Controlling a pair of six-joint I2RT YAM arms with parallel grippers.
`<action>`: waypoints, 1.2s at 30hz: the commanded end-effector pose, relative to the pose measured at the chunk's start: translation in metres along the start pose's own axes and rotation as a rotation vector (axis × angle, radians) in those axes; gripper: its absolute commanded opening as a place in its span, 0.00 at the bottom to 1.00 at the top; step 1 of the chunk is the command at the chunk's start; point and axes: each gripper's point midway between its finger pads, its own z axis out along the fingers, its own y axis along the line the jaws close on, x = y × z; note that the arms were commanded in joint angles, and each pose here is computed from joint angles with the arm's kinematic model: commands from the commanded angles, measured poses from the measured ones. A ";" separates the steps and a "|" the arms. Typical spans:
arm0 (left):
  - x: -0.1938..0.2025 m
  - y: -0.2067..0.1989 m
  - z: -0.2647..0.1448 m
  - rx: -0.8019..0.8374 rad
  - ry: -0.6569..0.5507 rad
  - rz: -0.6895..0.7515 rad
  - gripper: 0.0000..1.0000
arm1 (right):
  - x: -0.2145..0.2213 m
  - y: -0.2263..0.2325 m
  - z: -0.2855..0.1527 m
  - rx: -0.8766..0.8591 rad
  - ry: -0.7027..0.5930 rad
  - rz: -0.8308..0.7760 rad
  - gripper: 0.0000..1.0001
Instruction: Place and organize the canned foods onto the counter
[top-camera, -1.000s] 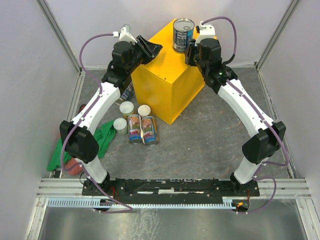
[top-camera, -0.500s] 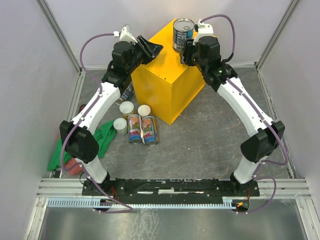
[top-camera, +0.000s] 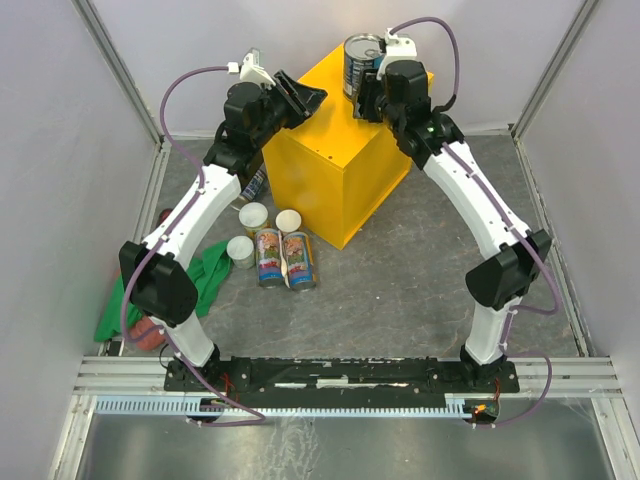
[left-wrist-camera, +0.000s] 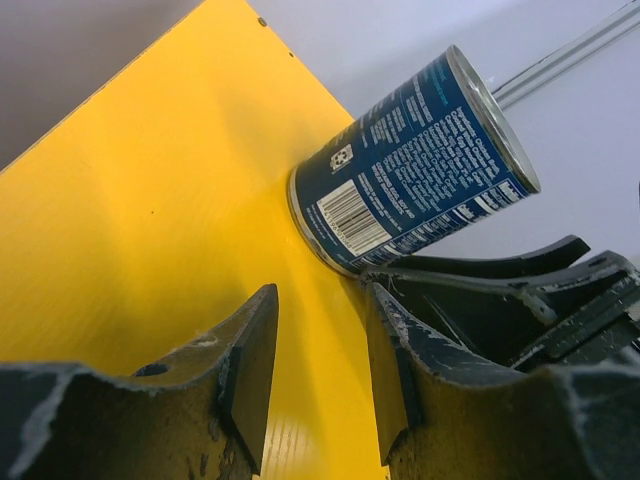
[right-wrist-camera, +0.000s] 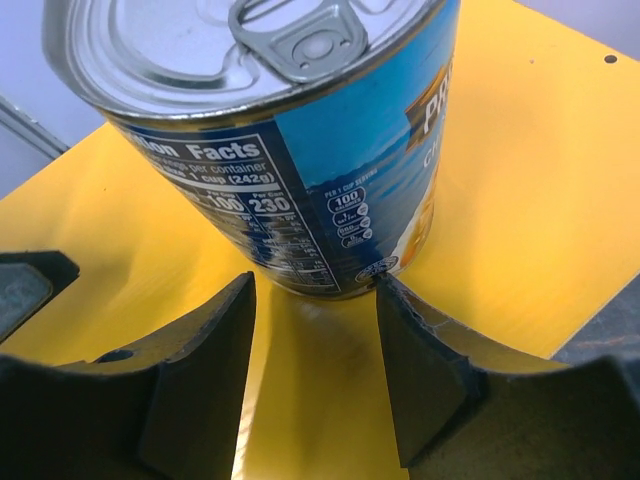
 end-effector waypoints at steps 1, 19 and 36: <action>-0.024 -0.035 -0.014 0.084 -0.055 0.012 0.47 | -0.024 0.000 0.005 0.025 -0.062 -0.010 0.59; -0.039 -0.023 -0.031 0.005 -0.141 0.038 0.47 | -0.031 -0.013 0.055 0.079 -0.111 0.043 0.60; -0.083 0.017 -0.102 -0.303 -0.363 0.108 0.56 | -0.032 -0.015 0.064 0.072 -0.124 0.051 0.64</action>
